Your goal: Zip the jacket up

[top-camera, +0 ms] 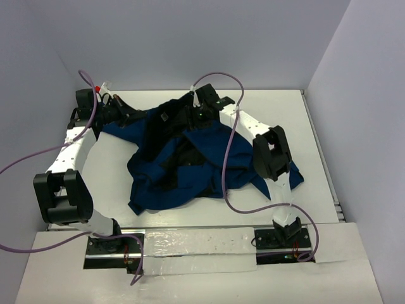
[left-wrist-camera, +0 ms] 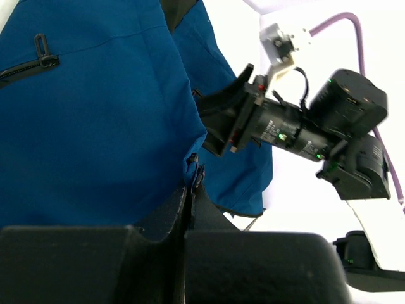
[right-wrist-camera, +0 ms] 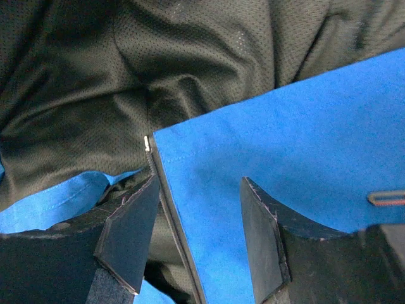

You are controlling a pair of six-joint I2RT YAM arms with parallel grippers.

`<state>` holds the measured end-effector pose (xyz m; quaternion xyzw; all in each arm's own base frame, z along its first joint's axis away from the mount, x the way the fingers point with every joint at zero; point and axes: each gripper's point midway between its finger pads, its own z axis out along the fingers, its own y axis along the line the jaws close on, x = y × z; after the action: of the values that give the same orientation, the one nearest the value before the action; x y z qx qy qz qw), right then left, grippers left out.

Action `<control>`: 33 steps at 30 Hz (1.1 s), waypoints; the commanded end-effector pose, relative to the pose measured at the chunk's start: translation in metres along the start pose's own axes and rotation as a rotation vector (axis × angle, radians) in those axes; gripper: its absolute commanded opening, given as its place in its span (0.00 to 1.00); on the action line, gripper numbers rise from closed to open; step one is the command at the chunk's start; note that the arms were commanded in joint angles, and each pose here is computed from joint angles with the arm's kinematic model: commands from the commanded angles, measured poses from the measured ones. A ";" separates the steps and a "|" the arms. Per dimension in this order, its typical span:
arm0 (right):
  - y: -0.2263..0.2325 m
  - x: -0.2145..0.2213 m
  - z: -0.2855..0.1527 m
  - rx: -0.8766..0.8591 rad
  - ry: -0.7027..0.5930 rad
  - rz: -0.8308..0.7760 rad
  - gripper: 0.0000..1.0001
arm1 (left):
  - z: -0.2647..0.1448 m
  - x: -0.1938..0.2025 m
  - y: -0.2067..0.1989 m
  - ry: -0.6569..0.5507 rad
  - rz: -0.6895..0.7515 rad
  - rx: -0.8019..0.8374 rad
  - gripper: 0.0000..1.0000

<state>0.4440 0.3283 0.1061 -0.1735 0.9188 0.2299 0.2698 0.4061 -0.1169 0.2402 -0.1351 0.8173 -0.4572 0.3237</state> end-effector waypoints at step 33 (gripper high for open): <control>0.026 -0.031 -0.023 -0.083 -0.125 -0.001 0.00 | -0.010 0.007 -0.016 0.001 0.060 0.049 0.00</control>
<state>0.4438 0.3414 0.0715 -0.1677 0.9234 0.2468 0.2416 0.4011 -0.1180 0.2369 -0.1357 0.8186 -0.4575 0.3197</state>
